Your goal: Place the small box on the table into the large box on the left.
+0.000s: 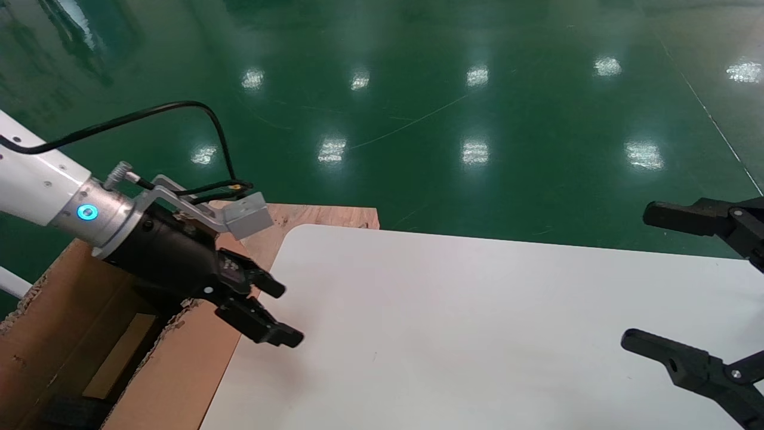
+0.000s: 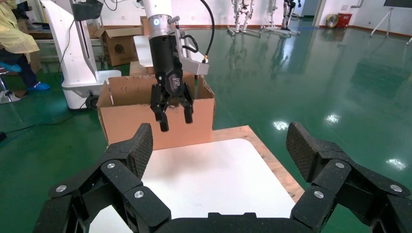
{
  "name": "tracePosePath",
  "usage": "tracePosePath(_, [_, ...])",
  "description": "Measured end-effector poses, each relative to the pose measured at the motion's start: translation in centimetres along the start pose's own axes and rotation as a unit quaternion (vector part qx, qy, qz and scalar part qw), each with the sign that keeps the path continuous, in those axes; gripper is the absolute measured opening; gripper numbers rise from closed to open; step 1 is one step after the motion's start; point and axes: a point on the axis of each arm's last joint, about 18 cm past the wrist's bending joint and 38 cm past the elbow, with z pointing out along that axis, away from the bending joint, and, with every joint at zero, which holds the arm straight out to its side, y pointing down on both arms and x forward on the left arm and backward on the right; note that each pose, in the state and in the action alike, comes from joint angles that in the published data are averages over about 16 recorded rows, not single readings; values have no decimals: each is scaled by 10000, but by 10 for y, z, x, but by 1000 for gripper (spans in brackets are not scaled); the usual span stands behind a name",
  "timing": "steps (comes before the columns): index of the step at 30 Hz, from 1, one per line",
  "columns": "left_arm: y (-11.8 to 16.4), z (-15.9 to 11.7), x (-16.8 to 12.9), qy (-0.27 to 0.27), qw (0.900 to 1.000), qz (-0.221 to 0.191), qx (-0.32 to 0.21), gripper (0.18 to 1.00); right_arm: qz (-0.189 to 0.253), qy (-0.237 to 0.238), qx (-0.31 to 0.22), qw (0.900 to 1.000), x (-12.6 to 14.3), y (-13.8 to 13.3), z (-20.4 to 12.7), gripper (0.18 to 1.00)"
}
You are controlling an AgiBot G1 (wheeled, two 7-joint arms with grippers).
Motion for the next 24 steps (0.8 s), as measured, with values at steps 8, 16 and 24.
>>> tracePosePath(8, [-18,21,24,564,9939,672,665,1001,0,0,0,10000,0,0,0,1001])
tracePosePath(16, [-31,33,47,1000,9769,1271,1394,1001,0,0,0,10000,0,0,0,1001])
tracePosePath(24, [-40,35,68,1290,9511,1797,2156,1001,0,0,0,10000,0,0,0,1001])
